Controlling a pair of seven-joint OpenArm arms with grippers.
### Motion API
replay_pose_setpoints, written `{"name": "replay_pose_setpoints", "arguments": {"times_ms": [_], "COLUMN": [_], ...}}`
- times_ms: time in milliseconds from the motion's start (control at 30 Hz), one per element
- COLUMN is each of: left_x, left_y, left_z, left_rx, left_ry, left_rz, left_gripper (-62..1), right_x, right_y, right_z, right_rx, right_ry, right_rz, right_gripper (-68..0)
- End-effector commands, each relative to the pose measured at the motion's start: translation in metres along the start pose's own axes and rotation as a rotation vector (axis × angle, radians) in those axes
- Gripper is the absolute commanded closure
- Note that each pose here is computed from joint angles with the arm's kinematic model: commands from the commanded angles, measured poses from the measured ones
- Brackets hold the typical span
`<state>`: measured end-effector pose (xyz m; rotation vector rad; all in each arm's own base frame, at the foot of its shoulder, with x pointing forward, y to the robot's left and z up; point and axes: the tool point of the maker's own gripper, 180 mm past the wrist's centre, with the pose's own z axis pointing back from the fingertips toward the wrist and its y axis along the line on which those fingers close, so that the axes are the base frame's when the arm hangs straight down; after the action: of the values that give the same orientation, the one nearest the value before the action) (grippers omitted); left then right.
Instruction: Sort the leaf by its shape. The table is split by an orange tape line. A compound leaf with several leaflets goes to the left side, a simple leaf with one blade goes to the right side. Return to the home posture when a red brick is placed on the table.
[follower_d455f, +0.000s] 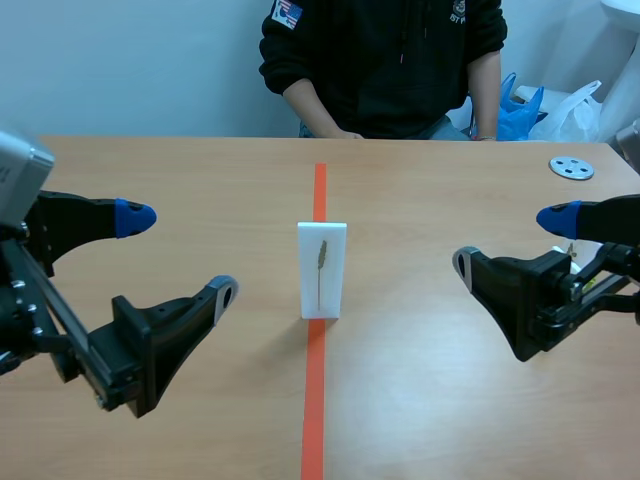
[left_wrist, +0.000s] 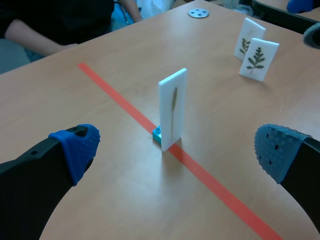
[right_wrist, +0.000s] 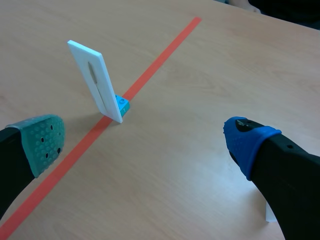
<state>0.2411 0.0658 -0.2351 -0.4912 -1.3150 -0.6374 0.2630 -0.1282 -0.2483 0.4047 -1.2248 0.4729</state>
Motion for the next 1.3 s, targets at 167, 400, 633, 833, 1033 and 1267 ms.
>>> {"name": "replay_pose_setpoints", "arguments": {"times_ms": [167, 400, 633, 833, 1033, 1267], "left_x": [-0.032, -0.053, -0.062, -0.078, -0.083, -0.081], "left_y": [0.022, 0.031, 0.029, 0.010, -0.005, -0.010], "left_z": [-0.027, -0.059, -0.092, -0.113, -0.128, -0.147], "left_rx": [-0.008, -0.061, -0.104, -0.163, -0.213, -0.216], "left_ry": [0.038, 0.034, 0.013, 0.013, -0.005, -0.018], "left_rz": [0.002, -0.028, -0.026, 0.004, -0.012, -0.016], "left_gripper": [-62.3, -62.3, -62.3, -62.3, -62.3, -62.3], "right_x": [0.008, 0.007, 0.007, 0.005, 0.005, 0.004], "right_y": [-0.002, -0.002, -0.002, -0.004, -0.005, -0.005], "right_z": [0.000, 0.000, 0.000, 0.000, 0.000, 0.001], "right_rx": [0.003, -0.002, -0.002, -0.007, -0.010, -0.010], "right_ry": [-0.022, -0.019, -0.018, -0.006, 0.000, 0.000], "right_rz": [0.020, 0.025, 0.025, 0.042, 0.042, 0.042], "right_gripper": [-67.9, -67.9, -67.9, -67.9, -67.9, -67.9]}}
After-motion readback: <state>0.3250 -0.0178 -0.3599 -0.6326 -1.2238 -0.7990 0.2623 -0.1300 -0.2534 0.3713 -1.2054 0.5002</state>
